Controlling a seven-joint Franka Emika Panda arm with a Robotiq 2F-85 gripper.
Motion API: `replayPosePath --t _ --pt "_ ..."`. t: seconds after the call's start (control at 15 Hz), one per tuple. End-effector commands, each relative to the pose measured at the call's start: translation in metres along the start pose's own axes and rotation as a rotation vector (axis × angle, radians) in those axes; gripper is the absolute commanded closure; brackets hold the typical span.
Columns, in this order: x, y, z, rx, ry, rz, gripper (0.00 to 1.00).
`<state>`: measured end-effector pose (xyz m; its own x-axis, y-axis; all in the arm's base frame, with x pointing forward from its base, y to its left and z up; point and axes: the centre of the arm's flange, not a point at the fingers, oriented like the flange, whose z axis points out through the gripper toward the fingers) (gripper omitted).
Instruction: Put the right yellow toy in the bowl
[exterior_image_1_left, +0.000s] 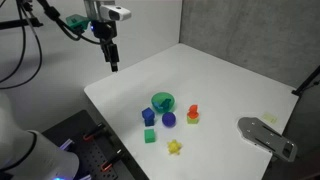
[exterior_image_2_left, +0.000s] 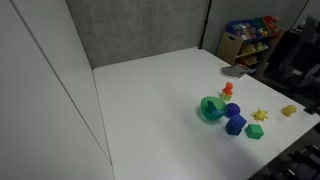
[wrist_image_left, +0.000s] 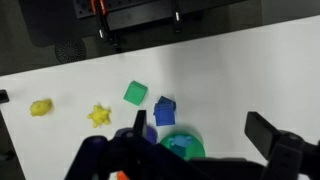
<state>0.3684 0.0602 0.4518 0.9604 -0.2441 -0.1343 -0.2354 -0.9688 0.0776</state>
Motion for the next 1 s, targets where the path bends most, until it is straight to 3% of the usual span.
replayPosePath --t 0.0,0.4,0.93 --pt "0.000 0.000 0.000 0.000 0.001 0.000 0.00" --pt "0.009 -0.006 -0.003 0.008 0.013 0.024 0.00" --pt "0.055 -0.017 -0.006 0.033 0.066 0.108 0.00"
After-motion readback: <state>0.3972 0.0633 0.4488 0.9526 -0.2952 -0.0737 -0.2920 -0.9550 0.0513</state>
